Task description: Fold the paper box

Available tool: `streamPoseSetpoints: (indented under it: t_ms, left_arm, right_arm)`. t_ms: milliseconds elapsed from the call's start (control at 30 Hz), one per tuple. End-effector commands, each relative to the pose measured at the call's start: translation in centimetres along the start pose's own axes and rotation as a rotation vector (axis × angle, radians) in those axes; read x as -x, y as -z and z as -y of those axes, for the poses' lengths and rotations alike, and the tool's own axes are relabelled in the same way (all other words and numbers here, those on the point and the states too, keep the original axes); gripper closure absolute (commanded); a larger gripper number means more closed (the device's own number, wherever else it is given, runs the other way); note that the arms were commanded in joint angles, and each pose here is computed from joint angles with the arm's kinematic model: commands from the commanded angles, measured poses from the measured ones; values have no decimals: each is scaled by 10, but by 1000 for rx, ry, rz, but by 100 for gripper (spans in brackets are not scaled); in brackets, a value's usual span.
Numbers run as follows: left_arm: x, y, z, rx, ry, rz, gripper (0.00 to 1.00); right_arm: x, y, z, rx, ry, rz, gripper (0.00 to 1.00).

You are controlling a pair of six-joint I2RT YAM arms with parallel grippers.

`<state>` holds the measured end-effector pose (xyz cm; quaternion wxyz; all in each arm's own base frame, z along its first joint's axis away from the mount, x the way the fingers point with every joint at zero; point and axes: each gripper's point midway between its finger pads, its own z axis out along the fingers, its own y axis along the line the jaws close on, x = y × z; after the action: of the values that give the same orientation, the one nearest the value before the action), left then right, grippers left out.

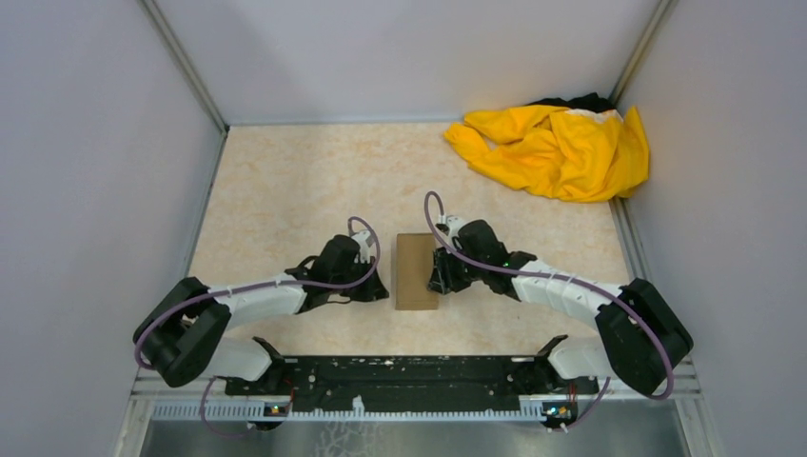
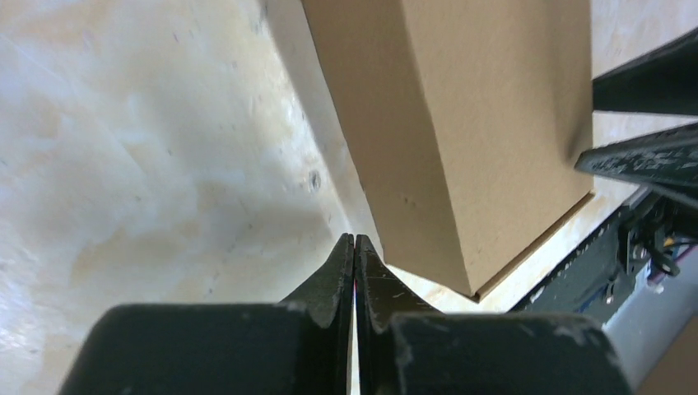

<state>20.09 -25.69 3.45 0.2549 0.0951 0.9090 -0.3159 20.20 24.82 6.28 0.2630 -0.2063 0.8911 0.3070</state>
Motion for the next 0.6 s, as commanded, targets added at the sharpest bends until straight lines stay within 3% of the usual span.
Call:
streamPoseSetpoints:
  t_ms: [0, 567]
  left_arm:
    - [-22, 1, 13, -72, 23, -58, 96]
    - [-35, -16, 27, -124, 30, -91, 98]
  right_arm:
    - [1, -3, -7, 19, -2, 24, 63]
    - [-9, -7, -11, 16, -29, 10, 64]
